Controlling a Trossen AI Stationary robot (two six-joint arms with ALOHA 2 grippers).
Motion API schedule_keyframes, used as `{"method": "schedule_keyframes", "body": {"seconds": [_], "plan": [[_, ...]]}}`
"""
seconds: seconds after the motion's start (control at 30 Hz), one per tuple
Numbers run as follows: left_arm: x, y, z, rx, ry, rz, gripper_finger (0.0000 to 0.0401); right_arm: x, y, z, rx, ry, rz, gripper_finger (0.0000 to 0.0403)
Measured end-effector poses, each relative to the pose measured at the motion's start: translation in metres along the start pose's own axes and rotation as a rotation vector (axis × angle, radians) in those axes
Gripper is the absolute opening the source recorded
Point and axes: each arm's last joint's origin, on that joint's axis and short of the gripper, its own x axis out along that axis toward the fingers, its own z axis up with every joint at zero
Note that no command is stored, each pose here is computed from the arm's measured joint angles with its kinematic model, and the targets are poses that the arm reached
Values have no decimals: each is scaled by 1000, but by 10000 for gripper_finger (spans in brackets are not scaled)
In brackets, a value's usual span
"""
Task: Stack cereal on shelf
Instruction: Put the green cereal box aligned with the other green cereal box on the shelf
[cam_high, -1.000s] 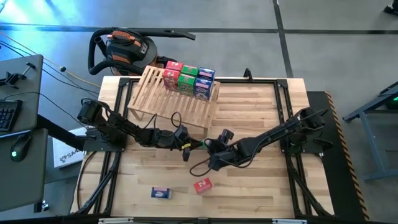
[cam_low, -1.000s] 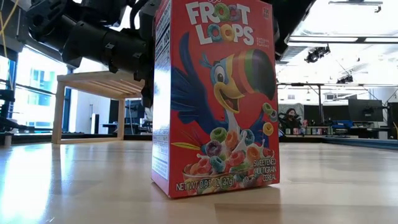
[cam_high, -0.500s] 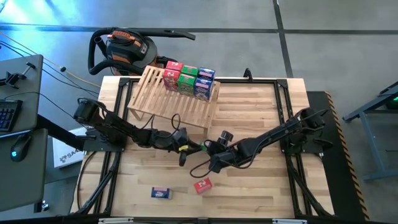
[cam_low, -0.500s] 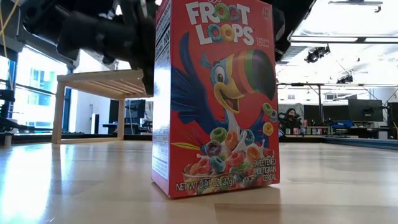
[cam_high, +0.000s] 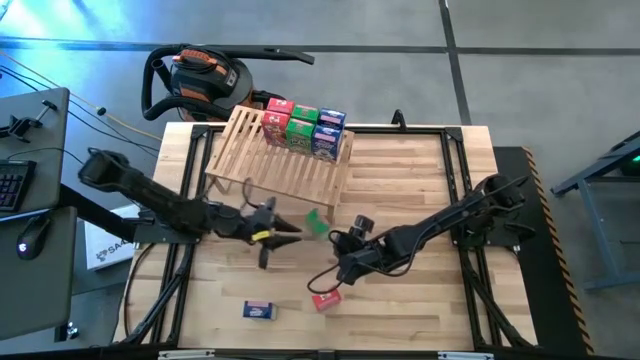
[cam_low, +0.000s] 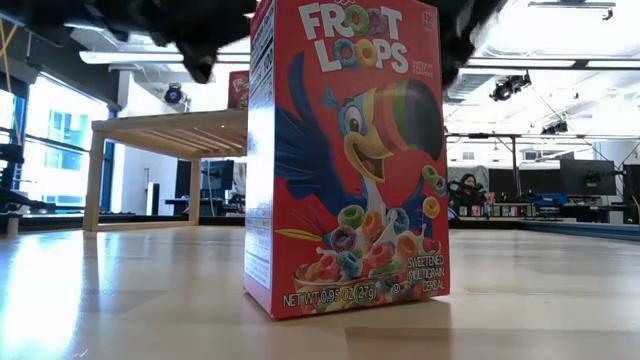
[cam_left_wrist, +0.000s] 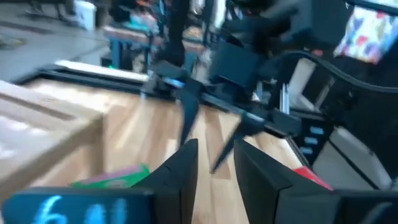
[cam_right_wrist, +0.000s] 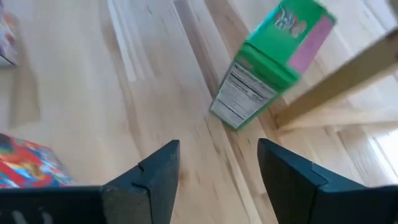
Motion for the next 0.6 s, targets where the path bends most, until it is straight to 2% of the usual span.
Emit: {"method": "schedule_keyframes", "body": {"seconds": [0.13,0.27,0.43,0.6], "plan": [[-24,9,-9,-25,-22,43,69,-3,1,7,46,-18,2,194],[-37,15,-19,-65,-18,39,45,-2,-2,10,136,-41,-21,207],[-41,21,-40,-110,54,60,19,-3,-1,13,277,-120,-63,248],[-39,24,-54,-102,107,111,1,-5,7,26,421,-277,-32,290]]}}
